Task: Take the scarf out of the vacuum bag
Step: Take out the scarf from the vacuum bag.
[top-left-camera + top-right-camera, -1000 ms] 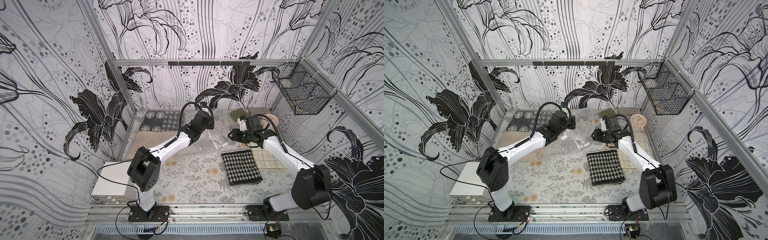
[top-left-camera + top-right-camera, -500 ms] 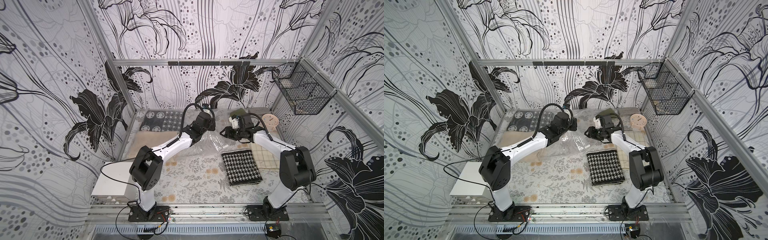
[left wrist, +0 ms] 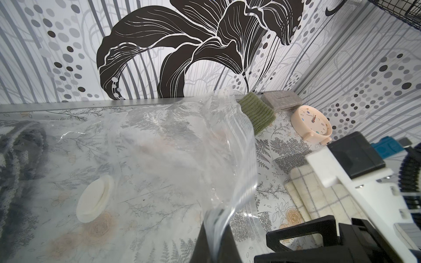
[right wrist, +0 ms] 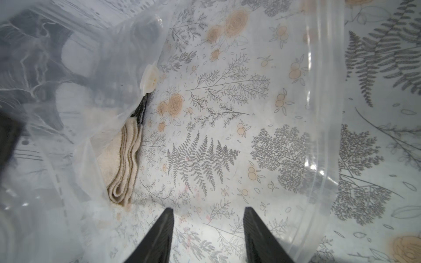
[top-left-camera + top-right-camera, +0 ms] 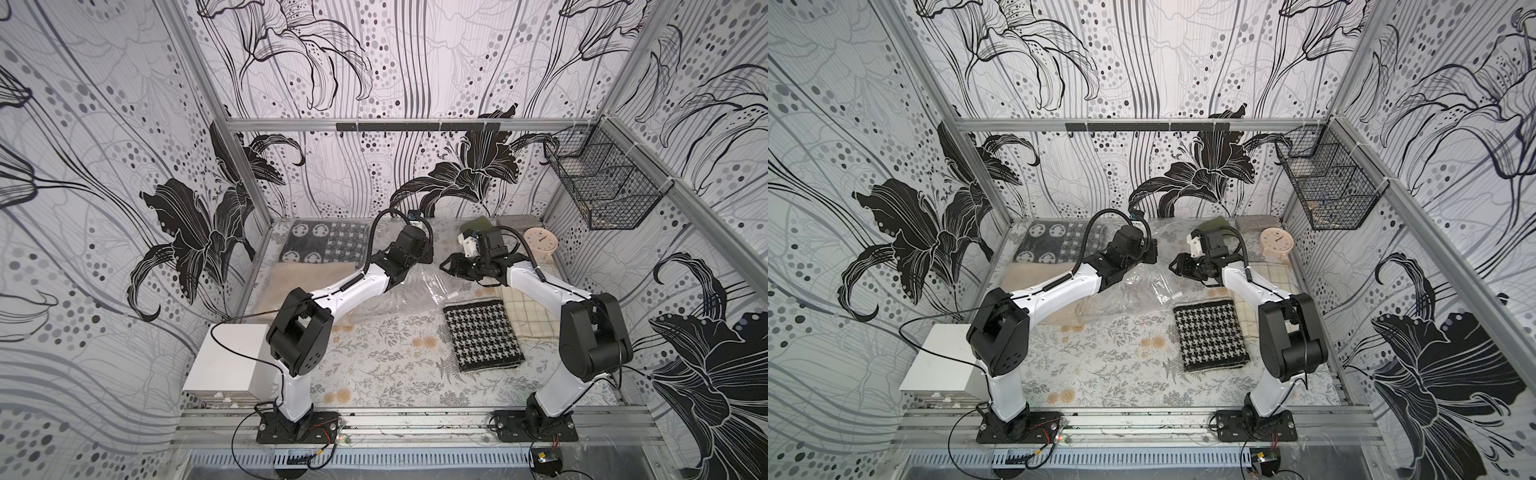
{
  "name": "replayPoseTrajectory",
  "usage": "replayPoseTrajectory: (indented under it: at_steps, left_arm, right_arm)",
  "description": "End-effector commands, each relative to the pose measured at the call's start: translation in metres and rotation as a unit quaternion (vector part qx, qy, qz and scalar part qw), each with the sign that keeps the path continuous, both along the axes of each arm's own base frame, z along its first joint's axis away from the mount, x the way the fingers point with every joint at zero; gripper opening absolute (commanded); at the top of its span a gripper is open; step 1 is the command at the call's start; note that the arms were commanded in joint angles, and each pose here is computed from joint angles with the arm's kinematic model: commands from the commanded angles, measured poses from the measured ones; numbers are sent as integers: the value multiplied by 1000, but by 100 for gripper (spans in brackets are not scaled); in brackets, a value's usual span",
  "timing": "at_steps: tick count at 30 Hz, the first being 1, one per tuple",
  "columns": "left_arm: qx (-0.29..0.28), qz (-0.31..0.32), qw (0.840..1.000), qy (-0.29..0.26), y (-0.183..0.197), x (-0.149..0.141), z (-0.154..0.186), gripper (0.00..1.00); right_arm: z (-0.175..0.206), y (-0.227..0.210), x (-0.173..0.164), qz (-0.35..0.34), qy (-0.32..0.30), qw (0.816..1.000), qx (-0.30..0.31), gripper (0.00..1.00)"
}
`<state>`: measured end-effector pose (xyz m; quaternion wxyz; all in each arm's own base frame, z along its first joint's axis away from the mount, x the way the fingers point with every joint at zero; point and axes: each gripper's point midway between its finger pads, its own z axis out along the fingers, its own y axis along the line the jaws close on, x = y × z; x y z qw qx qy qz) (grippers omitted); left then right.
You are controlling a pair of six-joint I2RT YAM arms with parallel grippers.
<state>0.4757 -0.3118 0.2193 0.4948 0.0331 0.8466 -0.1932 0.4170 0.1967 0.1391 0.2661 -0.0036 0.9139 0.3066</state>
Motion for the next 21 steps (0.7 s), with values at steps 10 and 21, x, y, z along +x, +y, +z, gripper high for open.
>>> replayPoseTrajectory:
  at_steps: [10,21]
  left_arm:
    - [-13,4,1000,-6,-3,4,10,0]
    - [-13,2,1000,-6,-4,4,9,0]
  right_arm:
    - [2,-9,-1,-5,-13,1000,-16,52]
    - [13,-12,-2,-4,-23,1000,-2,52]
